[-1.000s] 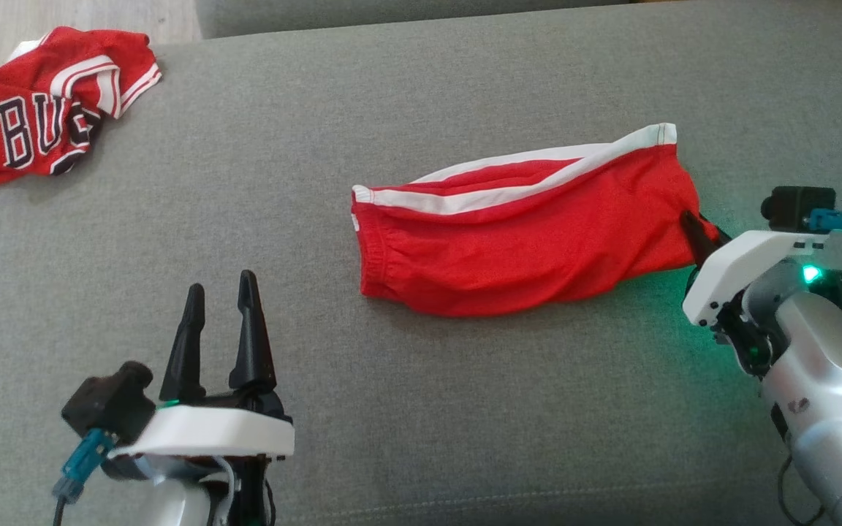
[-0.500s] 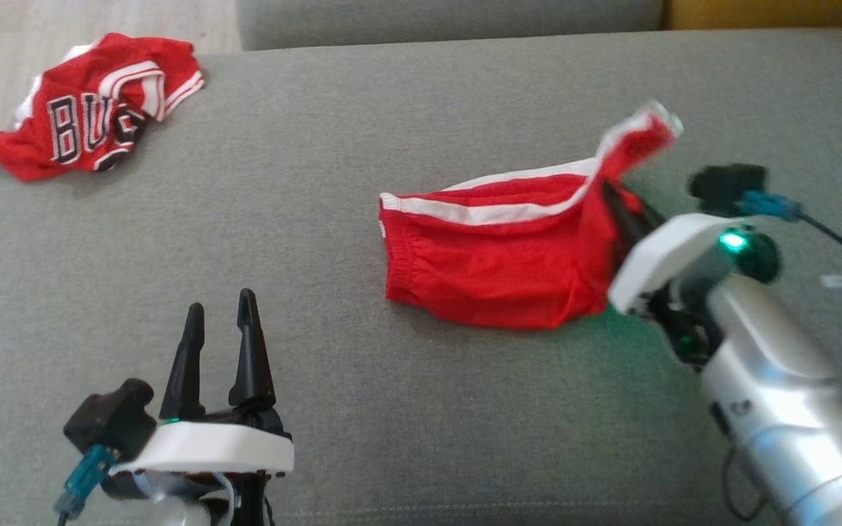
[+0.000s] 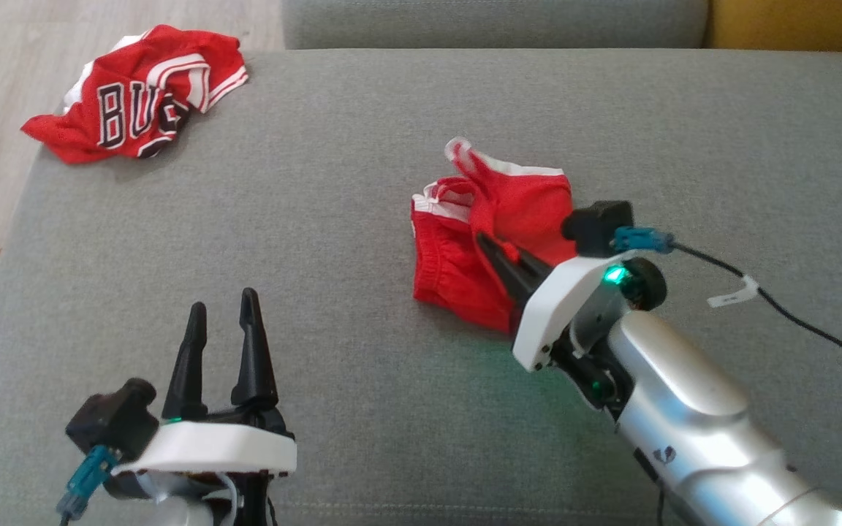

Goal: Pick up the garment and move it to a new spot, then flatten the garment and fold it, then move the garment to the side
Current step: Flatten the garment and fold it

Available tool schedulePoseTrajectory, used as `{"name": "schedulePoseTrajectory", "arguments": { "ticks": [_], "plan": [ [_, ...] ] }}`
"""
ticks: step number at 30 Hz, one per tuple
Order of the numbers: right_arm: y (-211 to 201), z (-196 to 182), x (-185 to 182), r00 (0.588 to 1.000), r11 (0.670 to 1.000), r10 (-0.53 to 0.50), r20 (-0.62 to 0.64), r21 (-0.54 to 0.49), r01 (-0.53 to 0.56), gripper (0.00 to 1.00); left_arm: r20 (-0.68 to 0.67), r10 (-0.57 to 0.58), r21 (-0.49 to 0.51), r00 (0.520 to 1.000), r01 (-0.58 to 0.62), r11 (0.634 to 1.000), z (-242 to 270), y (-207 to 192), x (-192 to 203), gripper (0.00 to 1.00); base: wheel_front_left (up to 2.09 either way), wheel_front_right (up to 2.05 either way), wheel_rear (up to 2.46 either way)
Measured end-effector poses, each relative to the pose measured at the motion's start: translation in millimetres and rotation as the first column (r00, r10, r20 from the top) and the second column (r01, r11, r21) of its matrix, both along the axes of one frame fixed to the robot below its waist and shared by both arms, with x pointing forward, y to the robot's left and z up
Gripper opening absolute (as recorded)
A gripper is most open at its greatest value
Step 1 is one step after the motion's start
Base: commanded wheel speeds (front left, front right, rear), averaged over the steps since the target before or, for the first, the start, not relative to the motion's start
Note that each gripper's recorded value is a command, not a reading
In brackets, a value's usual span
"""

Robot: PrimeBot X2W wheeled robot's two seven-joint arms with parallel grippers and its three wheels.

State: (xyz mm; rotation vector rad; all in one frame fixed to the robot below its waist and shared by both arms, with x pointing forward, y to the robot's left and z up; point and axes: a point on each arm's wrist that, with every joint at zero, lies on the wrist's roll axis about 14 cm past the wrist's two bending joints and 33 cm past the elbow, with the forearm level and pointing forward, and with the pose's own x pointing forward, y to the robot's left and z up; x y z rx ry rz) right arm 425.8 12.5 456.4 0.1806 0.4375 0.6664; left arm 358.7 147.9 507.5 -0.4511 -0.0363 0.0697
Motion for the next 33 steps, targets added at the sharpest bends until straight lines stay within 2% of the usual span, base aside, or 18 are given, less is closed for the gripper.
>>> {"name": "schedulePoseTrajectory", "arguments": {
  "ticks": [10, 12, 13, 14, 15, 26, 29, 33],
  "plan": [
    [20, -17, -18, 0.997, 0.997, 0.064, -0.041, -0.037, -0.066, 0.00, 0.004, 0.024, 0.004, 1.000, -0.024, 1.000, 2, 7, -7, 1.00, 0.00, 0.00, 0.00],
    [22, -19, -20, 0.996, 0.997, 0.071, -0.048, -0.039, -0.073, 0.39, 0.002, 0.025, 0.004, 1.000, -0.025, 1.000, 1, 8, -8, 1.00, 0.00, 0.00, 0.00],
    [22, -19, -22, 0.996, 0.996, 0.075, -0.050, -0.039, -0.077, 0.63, 0.000, 0.025, 0.004, 1.000, -0.025, 1.000, 1, 8, -9, 1.00, 0.00, 0.00, 0.00],
    [23, -19, -23, 0.996, 0.996, 0.078, -0.048, -0.038, -0.080, 0.93, -0.003, 0.025, 0.004, 1.000, -0.025, 1.000, 0, 7, -10, 1.00, 0.00, 0.00, 0.00],
    [24, -19, -24, 0.996, 0.996, 0.082, -0.047, -0.036, -0.083, 1.00, -0.008, 0.024, 0.003, 1.000, -0.024, 1.000, -2, 7, -12, 1.00, 0.00, 0.00, 0.00],
    [40, -2, -34, 0.993, 0.992, 0.114, 0.009, 0.045, -0.115, 1.00, -0.021, 0.008, 0.002, 1.000, -0.008, 1.000, -6, 2, -12, 1.00, 0.00, 0.00, 0.00],
    [38, 3, -33, 0.996, 0.993, 0.085, 0.027, 0.085, -0.087, 1.00, -0.022, 0.003, 0.002, 1.000, -0.003, 1.000, -7, 1, -11, 1.00, 0.00, 0.00, 0.00],
    [20, 17, -17, 0.997, 0.989, -0.014, 0.073, 0.150, 0.003, 1.00, -0.020, -0.003, 0.001, 1.000, 0.003, 1.000, -6, -1, -11, 1.00, 0.00, 0.00, 0.00]
  ]
}}
